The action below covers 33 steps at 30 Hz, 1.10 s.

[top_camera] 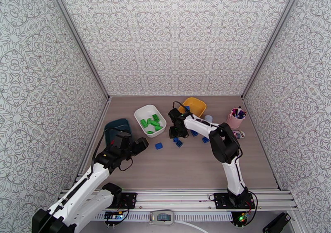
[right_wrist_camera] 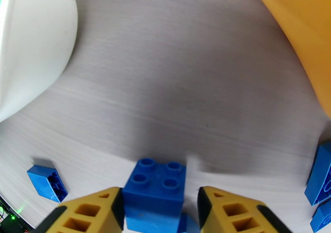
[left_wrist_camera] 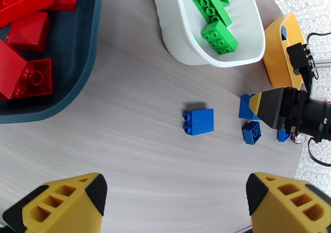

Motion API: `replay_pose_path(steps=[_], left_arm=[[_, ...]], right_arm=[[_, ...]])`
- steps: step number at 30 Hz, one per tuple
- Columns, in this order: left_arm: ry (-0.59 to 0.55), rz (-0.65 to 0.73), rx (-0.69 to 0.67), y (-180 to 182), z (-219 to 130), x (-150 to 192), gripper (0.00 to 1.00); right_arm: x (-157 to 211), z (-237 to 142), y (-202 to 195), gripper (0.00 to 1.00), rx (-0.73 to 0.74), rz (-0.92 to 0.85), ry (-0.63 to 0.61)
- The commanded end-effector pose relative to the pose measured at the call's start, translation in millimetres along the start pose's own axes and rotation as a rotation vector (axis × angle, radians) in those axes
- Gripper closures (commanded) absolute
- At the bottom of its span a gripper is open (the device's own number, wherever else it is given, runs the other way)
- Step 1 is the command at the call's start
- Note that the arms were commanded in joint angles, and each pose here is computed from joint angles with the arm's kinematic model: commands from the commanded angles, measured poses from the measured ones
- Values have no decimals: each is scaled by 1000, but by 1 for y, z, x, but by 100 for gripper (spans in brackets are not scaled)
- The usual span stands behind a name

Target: Sort the legos into containers by color

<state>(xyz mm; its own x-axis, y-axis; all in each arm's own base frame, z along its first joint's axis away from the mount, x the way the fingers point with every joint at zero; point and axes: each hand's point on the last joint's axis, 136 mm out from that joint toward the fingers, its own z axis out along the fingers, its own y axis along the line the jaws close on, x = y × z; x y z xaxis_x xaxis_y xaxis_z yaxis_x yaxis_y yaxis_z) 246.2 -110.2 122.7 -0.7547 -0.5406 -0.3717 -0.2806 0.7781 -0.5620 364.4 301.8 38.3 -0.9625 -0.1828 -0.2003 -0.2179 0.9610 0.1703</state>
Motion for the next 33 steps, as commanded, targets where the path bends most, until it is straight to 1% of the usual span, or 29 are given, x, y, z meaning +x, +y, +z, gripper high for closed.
replay_pose_path(steps=[1,4,9,15,20,25,29,33], left_arm=[[17,-8,45,-11,4,1,5],[36,7,72,-23,11,3,5],[76,79,102,-55,26,6,5],[122,156,186,-108,46,5,6],[171,180,298,-154,57,0,6],[197,229,351,-195,68,-5,7],[207,266,374,-225,77,-8,8],[190,290,396,-251,77,-11,9]], right_arm=[[-2,6,3,57,14,-8,-1],[-3,-2,5,62,-1,-6,-18],[-12,-36,14,68,-71,13,-96],[-22,-72,11,70,-165,67,-152],[-31,-101,-12,70,-188,117,-203],[-46,-124,-50,69,-161,178,-253],[-68,-146,-78,67,-124,212,-306],[-93,-160,-100,65,-85,243,-341]])
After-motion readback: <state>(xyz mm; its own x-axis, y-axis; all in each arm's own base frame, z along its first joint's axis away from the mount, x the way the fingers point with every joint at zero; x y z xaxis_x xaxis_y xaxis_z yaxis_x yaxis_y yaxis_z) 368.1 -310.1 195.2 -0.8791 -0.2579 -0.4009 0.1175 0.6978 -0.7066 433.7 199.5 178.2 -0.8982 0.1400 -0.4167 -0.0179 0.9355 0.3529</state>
